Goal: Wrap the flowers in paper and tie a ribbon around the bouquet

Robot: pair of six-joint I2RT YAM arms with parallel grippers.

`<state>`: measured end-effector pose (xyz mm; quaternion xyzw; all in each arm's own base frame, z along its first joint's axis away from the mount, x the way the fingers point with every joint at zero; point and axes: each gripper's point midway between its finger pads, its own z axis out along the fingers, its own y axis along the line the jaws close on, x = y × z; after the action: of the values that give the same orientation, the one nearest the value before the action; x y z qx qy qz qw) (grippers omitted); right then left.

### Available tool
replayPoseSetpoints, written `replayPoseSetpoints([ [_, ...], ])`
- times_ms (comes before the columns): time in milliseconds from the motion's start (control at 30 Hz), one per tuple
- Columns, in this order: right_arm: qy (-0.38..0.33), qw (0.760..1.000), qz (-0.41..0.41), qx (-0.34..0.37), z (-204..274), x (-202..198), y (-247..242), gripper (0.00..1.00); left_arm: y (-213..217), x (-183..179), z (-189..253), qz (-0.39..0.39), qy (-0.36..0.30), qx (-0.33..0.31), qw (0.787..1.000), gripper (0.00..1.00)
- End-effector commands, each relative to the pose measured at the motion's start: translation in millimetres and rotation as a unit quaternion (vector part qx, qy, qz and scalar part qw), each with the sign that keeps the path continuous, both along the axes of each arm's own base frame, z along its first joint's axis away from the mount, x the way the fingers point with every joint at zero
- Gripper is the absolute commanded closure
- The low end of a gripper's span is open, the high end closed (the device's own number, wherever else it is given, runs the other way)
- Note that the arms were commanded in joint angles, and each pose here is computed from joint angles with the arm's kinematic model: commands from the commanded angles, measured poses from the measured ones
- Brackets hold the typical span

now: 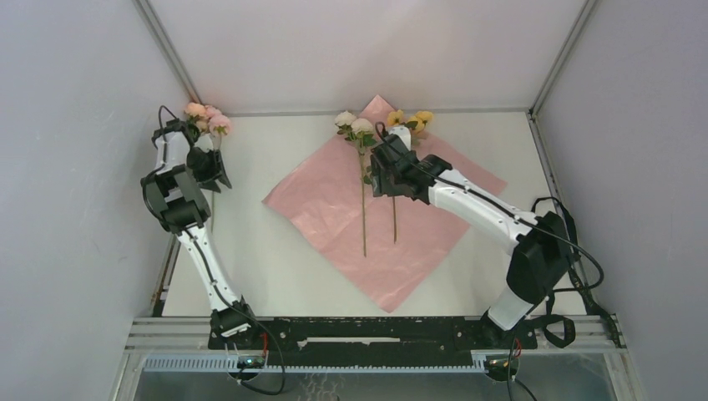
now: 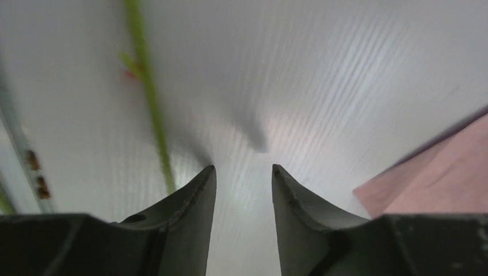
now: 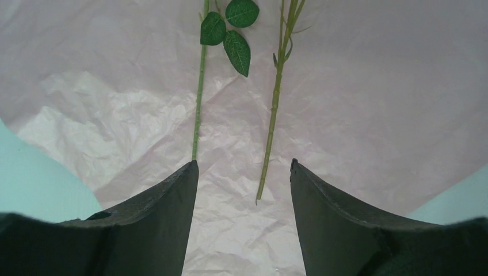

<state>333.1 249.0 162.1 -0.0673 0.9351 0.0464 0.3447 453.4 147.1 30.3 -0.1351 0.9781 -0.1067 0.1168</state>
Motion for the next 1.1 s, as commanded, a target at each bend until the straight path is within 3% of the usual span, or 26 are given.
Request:
replayPoseSetpoints([
  [0,-0.045,0.999,-0.008,0.011,30.3,-1.0,-8.7,0.32,-31.9,-27.4,12.0,-0.061,0.015,-0.026,0.998,0.54],
  [167,-0.058,0.998,-0.011,-0.006,41.8,-13.6,-20.3,0.32,-41.8,-87.4,3.2,-0.143,0.09,0.001,0.986,0.44],
  [233,-0.061,0.998,-0.011,-0.008,44.2,-19.0,-24.6,0.32,-27.9,-101.1,4.9,-0.144,0.112,0.052,0.982,0.45],
  [333,-0.064,0.998,-0.008,-0.003,47.0,-24.8,-26.1,0.32,-15.0,-105.5,27.1,-0.149,0.072,0.103,0.981,0.47],
  [433,-0.067,0.998,-0.01,-0.008,47.2,-27.7,-27.4,0.32,4.2,-101.9,49.2,-0.14,0.029,0.168,0.975,0.4],
  [500,-0.068,0.998,-0.01,-0.014,47.2,-30.2,-28.2,0.32,18.4,-104.8,52.3,-0.129,0.036,0.198,0.971,0.37],
  [633,-0.065,0.998,-0.007,-0.026,41.2,-33.9,-29.8,0.32,30.8,-114.9,40.7,-0.124,0.054,0.221,0.966,0.31],
  [767,-0.062,0.997,-0.012,-0.038,36.6,-34.1,-33.3,0.32,27.8,-124.9,16.1,-0.142,0.091,0.197,0.966,0.29],
  [867,-0.061,0.997,-0.012,-0.045,35.3,-34.5,-35.0,0.32,27.1,-119.7,5.5,-0.151,0.113,0.165,0.968,0.36],
  [1067,-0.066,0.995,-0.021,-0.064,34.4,-38.0,-46.4,0.32,22.0,-115.8,-7.8,-0.163,0.155,0.11,0.968,0.63],
])
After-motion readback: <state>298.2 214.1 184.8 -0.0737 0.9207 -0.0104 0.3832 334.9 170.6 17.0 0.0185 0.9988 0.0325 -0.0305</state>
